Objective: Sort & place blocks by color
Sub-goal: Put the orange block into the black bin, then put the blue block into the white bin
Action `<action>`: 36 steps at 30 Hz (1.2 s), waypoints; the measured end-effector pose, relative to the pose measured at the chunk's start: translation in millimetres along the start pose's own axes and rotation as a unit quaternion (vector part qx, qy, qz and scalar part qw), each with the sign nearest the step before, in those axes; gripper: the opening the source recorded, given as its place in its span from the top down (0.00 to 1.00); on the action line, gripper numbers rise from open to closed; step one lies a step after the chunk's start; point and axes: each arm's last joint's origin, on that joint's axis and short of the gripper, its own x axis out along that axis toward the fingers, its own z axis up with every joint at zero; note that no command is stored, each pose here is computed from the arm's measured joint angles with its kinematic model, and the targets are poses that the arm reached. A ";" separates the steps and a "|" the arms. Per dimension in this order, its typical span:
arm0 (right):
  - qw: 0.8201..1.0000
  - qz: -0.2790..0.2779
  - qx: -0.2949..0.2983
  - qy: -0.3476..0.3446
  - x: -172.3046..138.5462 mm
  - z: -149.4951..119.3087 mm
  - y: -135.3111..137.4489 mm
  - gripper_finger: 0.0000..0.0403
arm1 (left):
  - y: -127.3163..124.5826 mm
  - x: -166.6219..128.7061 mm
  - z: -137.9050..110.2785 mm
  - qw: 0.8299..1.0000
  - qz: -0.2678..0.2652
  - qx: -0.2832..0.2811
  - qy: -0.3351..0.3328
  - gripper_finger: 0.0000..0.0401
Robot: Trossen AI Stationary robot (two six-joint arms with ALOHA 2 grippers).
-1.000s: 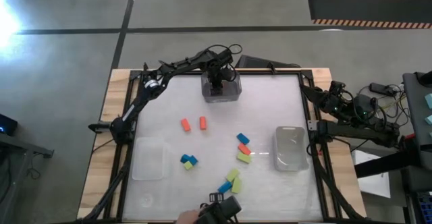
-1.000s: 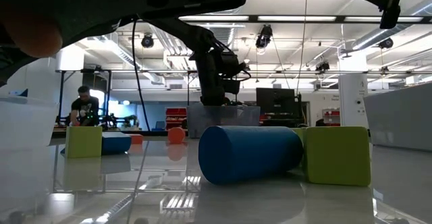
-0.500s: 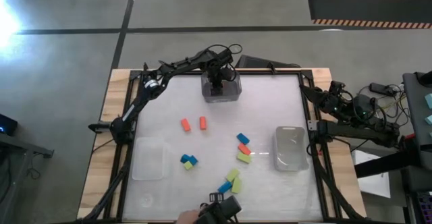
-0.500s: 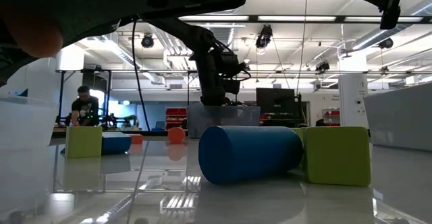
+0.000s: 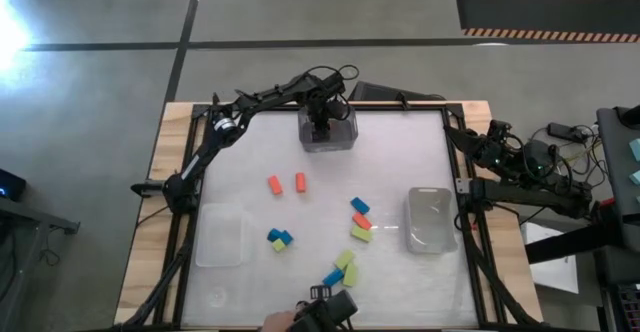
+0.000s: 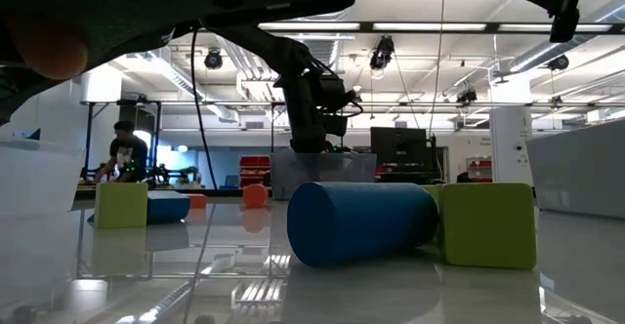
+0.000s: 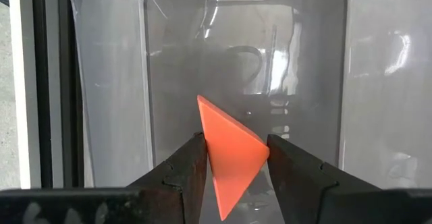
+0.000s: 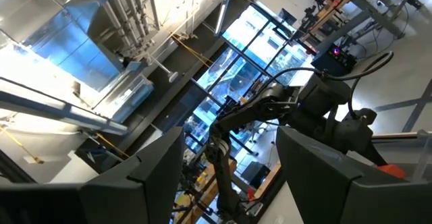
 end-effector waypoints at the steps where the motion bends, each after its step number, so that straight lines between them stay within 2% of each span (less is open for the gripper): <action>1: 1.000 0.000 0.000 0.000 0.0 0.0 0.0 0.44 | 0.0 0.0 0.0 1.000 0.000 0.000 0.000 0.67; 6: 1.000 0.000 0.000 0.000 0.0 0.0 0.0 0.44 | -0.2 0.0 -0.3 1.000 -0.001 0.000 0.001 0.65; 15: 1.000 0.000 -0.001 0.000 0.0 0.0 0.0 0.44 | 0.2 -0.2 0.4 1.000 0.001 0.000 -0.002 0.48; 21: 1.000 0.000 -0.001 0.000 0.0 0.0 0.0 0.44 | 0.1 -6.6 0.6 1.000 0.008 0.002 -0.005 0.42; 25: 1.000 0.000 -0.001 0.000 0.0 0.0 0.0 0.44 | -1.9 -31.7 2.9 1.000 0.019 0.005 -0.024 0.42; 32: 1.000 0.000 0.000 0.000 0.0 0.0 0.0 0.44 | -14.8 -102.9 4.0 0.994 0.048 -0.003 -0.095 0.42; 36: 1.000 -0.005 -0.001 0.005 2.7 -1.6 -0.4 0.44 | -28.4 -151.9 -0.8 0.986 0.024 -0.036 -0.160 0.42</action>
